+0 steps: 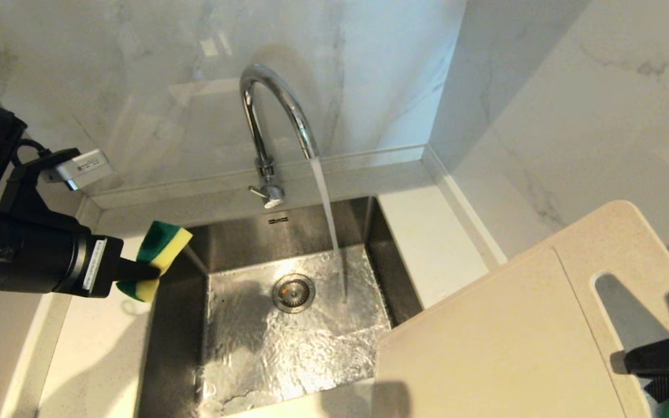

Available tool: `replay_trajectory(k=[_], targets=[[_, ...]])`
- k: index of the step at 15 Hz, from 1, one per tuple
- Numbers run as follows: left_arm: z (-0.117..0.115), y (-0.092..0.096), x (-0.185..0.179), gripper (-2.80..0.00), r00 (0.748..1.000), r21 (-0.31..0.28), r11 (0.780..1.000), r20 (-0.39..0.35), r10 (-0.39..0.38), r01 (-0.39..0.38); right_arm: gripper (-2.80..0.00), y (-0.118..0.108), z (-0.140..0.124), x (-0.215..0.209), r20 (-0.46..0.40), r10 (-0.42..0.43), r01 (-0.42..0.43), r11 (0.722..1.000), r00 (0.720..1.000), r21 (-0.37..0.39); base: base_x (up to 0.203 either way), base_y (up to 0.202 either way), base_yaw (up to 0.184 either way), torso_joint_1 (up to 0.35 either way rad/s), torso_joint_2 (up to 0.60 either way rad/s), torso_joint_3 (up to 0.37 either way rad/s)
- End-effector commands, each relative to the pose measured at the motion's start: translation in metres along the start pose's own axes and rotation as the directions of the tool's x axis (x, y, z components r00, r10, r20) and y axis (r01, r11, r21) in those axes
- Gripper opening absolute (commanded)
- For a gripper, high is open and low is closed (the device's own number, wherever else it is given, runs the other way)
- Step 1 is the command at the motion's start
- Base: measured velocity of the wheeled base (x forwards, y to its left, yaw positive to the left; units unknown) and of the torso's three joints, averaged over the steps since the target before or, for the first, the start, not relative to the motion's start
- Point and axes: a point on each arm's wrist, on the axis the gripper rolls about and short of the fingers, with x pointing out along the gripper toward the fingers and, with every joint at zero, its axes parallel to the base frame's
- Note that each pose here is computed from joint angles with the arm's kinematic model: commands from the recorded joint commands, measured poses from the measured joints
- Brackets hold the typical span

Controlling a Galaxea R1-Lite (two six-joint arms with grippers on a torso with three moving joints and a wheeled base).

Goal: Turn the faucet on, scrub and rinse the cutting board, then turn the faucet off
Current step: Put down the cutting board

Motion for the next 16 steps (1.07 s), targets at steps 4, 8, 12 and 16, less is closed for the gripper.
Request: replay_trajectory(k=[4,8,12,16], targets=[[-0.002,0.000,0.002,-2.80,1.000,-0.002,1.000,-0.014,0.001,-0.001,-2.80,-0.011,0.000,0.023,-0.030,-0.016,0.015,0.999,0.999,-0.032,0.000,0.000,0.000,0.000,0.00,0.000],[-0.006,0.001,0.007,-2.80,1.000,-0.002,1.000,-0.026,-0.007,0.007,-2.80,-0.019,0.002,0.042,-0.062,-0.045,0.044,0.999,0.997,-0.029,0.000,0.000,0.000,0.000,0.00,0.000],[-0.009,0.001,0.009,-2.80,1.000,-0.002,1.000,-0.027,-0.009,0.009,-2.80,-0.034,-0.001,0.068,-0.070,-0.068,0.060,0.993,0.995,-0.104,0.000,0.000,0.000,0.000,0.00,0.000],[-0.010,0.002,0.009,-2.80,0.999,-0.002,1.000,-0.032,-0.009,0.009,-2.80,-0.041,-0.005,0.079,-0.116,-0.089,0.071,0.986,0.989,-0.150,0.000,0.000,0.000,0.000,0.00,0.000]])
